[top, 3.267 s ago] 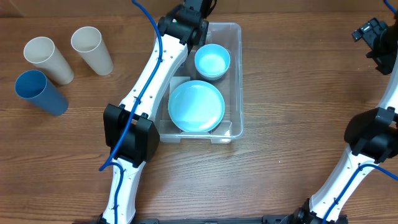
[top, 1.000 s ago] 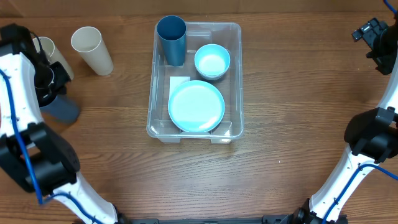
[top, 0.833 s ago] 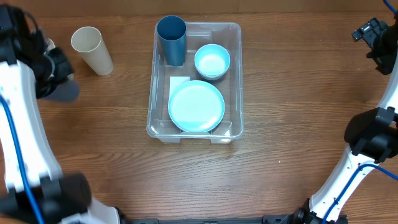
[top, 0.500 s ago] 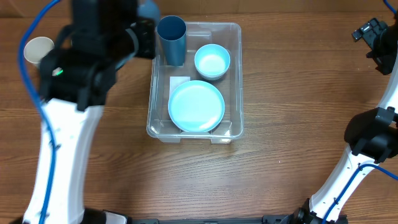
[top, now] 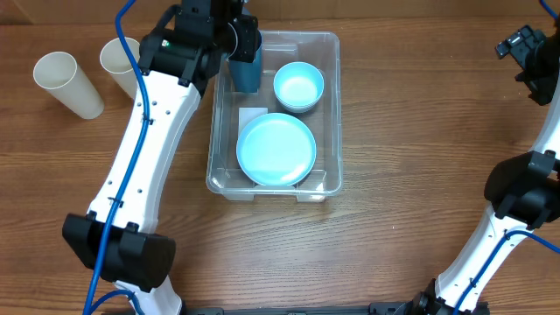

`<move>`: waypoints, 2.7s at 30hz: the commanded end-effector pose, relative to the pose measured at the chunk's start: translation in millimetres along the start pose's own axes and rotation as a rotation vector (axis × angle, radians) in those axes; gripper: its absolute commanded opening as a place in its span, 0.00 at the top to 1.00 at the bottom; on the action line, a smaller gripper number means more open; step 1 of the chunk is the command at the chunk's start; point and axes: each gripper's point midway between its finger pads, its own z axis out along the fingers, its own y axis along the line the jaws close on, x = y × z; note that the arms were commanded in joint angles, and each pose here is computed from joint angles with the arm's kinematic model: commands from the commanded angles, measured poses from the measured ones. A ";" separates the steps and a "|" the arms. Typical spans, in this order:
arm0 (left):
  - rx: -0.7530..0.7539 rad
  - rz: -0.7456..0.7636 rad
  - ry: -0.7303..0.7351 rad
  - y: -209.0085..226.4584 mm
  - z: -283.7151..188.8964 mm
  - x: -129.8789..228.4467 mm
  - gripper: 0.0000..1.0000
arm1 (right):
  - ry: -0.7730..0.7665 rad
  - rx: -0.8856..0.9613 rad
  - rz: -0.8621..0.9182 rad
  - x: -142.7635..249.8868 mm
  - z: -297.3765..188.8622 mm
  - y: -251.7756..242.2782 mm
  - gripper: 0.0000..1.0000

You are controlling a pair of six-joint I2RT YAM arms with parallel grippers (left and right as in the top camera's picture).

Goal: Pack container
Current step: 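Drop the dark-blue cup into the first dark-blue cup in the bin, then grasp a beige cup with the left gripper, then place the beige cup upright in the bin beside the blue cups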

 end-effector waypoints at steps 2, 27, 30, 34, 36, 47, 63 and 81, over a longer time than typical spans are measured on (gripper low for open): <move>-0.017 0.024 0.038 3.2 27.5 10.4 0.96 | -0.066 -0.040 0.004 -7.7 -29.9 4.7 0.00; -0.135 -0.001 -0.199 21.1 -4.5 -63.7 0.21 | -0.066 -0.040 0.004 -7.7 -29.9 4.7 0.00; -0.269 -0.056 -0.145 53.6 -52.5 -58.0 0.18 | -0.066 -0.040 0.004 -7.7 -29.9 4.7 0.00; -0.350 -0.142 -0.046 100.5 -73.1 -33.3 0.09 | -0.066 -0.040 0.004 -7.6 -29.9 4.9 0.00; -0.374 -0.243 0.002 131.8 -73.5 -18.3 0.04 | -0.066 -0.040 0.004 -7.6 -29.9 4.9 0.00; -0.283 -0.333 0.172 228.7 23.4 34.8 0.00 | -0.068 -0.042 0.004 -8.2 -30.0 5.3 0.00; -0.253 -0.299 0.377 225.9 83.1 91.0 0.96 | -0.069 -0.042 0.004 -8.3 -30.0 5.1 0.00; 0.000 -0.119 0.068 52.7 -134.9 -19.1 0.96 | -0.069 -0.042 0.004 -8.3 -30.0 5.1 0.00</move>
